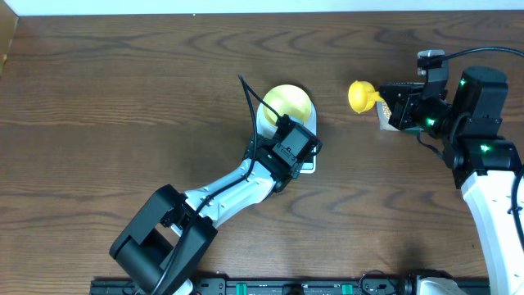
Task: Scoop item into bowl and weigh 50g on scale
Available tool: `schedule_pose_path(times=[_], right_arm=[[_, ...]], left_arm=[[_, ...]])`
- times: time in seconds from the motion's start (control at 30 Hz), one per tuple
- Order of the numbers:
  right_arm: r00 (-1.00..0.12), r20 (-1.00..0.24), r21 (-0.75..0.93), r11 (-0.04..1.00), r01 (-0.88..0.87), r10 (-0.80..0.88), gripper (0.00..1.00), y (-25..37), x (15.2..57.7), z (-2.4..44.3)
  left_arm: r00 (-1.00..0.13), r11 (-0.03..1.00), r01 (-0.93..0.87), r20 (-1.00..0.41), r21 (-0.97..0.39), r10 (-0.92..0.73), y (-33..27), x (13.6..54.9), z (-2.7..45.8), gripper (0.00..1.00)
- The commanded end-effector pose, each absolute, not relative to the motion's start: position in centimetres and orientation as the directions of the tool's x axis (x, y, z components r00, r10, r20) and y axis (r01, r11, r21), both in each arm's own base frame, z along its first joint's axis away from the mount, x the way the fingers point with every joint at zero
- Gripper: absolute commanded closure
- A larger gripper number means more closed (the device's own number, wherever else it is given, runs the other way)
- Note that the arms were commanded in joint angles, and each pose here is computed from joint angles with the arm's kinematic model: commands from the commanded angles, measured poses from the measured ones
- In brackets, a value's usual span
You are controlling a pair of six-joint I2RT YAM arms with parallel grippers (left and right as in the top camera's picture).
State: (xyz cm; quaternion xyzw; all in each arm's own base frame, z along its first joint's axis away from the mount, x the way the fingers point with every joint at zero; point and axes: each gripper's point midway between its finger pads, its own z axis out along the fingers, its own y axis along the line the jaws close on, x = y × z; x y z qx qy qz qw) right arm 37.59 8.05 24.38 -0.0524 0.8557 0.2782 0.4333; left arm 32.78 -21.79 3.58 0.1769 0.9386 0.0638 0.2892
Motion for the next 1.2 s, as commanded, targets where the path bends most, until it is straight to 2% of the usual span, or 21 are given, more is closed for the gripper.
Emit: schedule_pose_path(times=[0.0,1.17], right_arm=[[-0.598,-0.789,0.412,0.843,-0.347,0.14,0.99,7.98,37.79,25.29],[-0.598,-0.79,0.411,0.843,-0.347,0.14,0.99,7.98,37.8,25.3]], left_arm=[[-0.778,0.922,0.306,-0.497,0.237,0.385,-21.31,32.34,2.71,0.09],[-0.78,0.923,0.308,-0.494,0.23,0.383,-21.56,32.43,2.09,0.09]])
